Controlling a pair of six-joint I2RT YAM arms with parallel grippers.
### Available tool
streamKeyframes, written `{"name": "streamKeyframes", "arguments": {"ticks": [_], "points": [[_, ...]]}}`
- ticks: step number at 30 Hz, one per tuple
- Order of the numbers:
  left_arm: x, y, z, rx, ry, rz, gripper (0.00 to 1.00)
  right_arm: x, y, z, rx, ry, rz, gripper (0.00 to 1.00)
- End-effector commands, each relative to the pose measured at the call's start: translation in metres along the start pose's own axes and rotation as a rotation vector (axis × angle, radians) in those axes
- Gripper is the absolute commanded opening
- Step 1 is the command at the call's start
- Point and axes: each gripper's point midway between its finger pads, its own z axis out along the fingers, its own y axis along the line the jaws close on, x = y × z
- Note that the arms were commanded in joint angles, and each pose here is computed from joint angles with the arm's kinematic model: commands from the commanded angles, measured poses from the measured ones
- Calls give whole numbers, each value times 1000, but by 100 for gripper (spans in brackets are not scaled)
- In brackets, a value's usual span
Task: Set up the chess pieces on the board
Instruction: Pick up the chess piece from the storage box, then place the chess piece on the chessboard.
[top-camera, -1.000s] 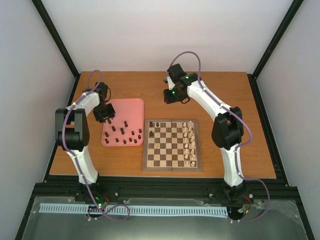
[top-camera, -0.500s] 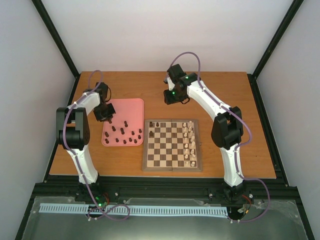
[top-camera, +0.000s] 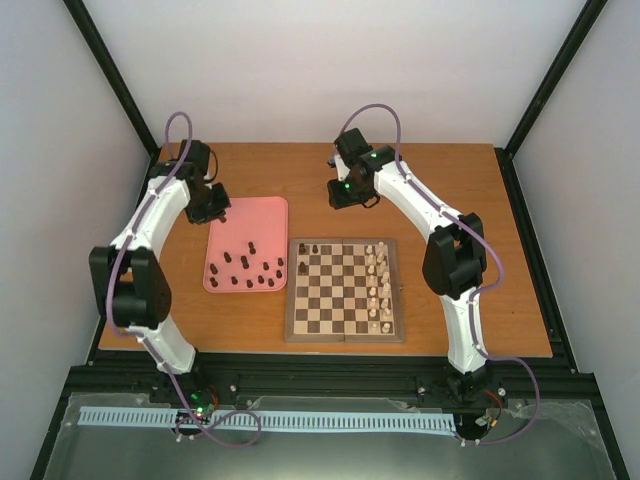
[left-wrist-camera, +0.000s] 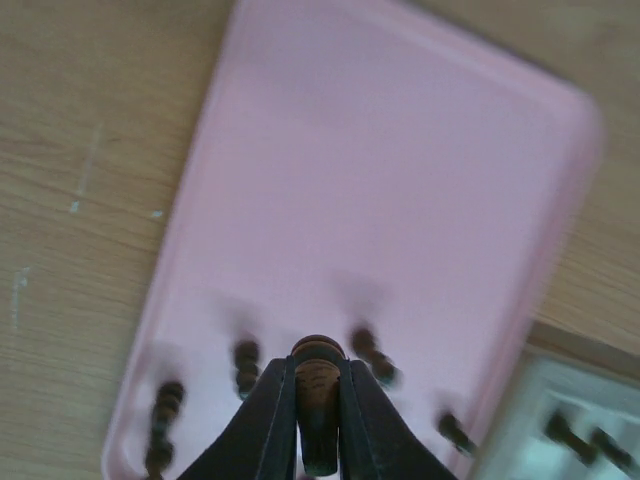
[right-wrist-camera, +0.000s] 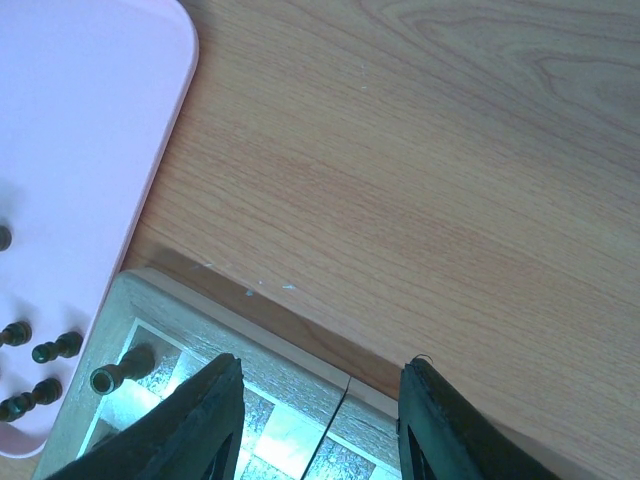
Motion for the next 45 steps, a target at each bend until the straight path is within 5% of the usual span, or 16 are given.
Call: {"name": "streamKeyframes", "arguments": {"ticks": [1,8,21,45], "points": [[28,-55,-63,143,-31,117,1,-1,-5,2,6,-4,11,43],[99,-125,-70,246,64,270,1,-3,-6,2,9,-13,8,43],[158,-159,-32,217,182,370,1,-2,-7,-5,16,-29,2,43],[154,-162,28,133,183,356,1,1,-9,3,-6,-21,13,43]]}}
